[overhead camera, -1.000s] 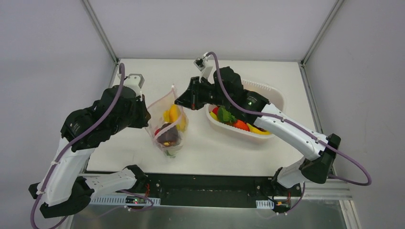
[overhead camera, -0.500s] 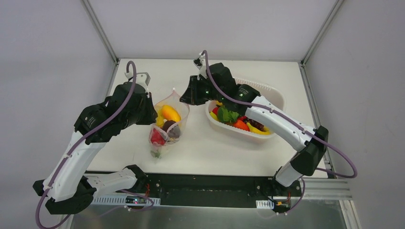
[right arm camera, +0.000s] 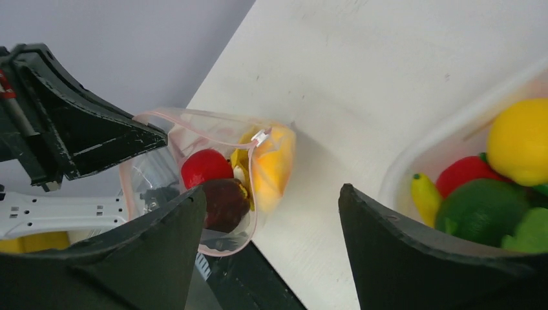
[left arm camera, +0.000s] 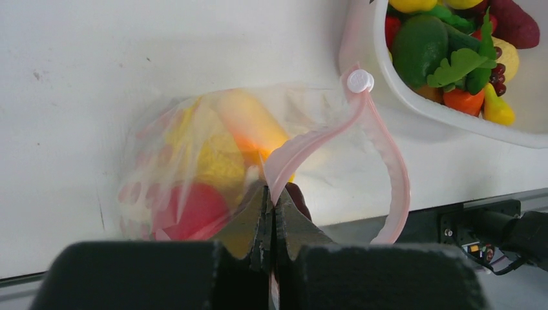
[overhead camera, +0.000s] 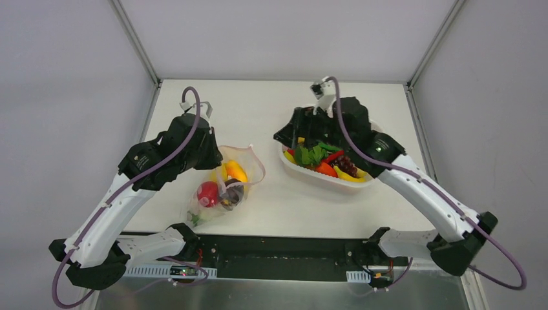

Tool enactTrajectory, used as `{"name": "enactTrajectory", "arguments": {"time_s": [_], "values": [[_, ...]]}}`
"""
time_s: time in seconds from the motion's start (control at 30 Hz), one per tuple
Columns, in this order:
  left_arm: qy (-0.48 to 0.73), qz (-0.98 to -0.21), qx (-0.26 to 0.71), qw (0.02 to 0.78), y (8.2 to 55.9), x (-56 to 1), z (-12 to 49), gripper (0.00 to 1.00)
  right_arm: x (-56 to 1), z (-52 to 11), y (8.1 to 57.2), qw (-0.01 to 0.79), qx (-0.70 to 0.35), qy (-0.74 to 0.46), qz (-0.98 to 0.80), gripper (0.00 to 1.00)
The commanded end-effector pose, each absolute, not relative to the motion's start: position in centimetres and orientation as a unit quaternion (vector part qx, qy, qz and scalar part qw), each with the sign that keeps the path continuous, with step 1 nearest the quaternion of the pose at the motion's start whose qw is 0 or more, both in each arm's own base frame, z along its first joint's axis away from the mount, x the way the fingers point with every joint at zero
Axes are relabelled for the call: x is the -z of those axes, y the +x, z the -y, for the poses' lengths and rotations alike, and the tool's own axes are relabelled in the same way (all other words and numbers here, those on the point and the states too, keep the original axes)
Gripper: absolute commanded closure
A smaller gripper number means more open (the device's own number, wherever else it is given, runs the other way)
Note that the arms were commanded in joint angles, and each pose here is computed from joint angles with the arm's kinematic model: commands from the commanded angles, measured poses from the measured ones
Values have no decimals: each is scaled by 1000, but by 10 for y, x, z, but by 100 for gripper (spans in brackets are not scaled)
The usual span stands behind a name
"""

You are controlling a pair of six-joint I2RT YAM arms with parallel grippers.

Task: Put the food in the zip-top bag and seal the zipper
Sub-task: Adjust the fake vegetable in the bin.

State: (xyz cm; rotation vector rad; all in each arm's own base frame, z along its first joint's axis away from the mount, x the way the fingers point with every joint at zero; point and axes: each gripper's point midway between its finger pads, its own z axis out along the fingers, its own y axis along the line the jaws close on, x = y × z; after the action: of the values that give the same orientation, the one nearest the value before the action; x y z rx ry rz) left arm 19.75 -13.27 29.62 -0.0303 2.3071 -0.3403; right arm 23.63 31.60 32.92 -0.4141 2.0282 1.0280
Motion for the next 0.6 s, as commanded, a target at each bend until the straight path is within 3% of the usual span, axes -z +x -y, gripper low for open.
{"name": "enactTrajectory", "arguments": {"time_s": [0.0,0.13,0.33,0.57], "values": [[-31,-894,165,415,207,-308,141,100,-337,-263,278,498,-332,-86,-796,23],[-31,-892,174,416,206,-308,143,100,-300,-243,296,445,-318,-66,-834,37],[-27,-892,179,415,205,-304,144,100,-269,-266,283,338,-378,-114,-854,45],[-29,-890,177,419,203,-303,141,100,-245,-278,267,268,-406,-119,-866,53]]}}
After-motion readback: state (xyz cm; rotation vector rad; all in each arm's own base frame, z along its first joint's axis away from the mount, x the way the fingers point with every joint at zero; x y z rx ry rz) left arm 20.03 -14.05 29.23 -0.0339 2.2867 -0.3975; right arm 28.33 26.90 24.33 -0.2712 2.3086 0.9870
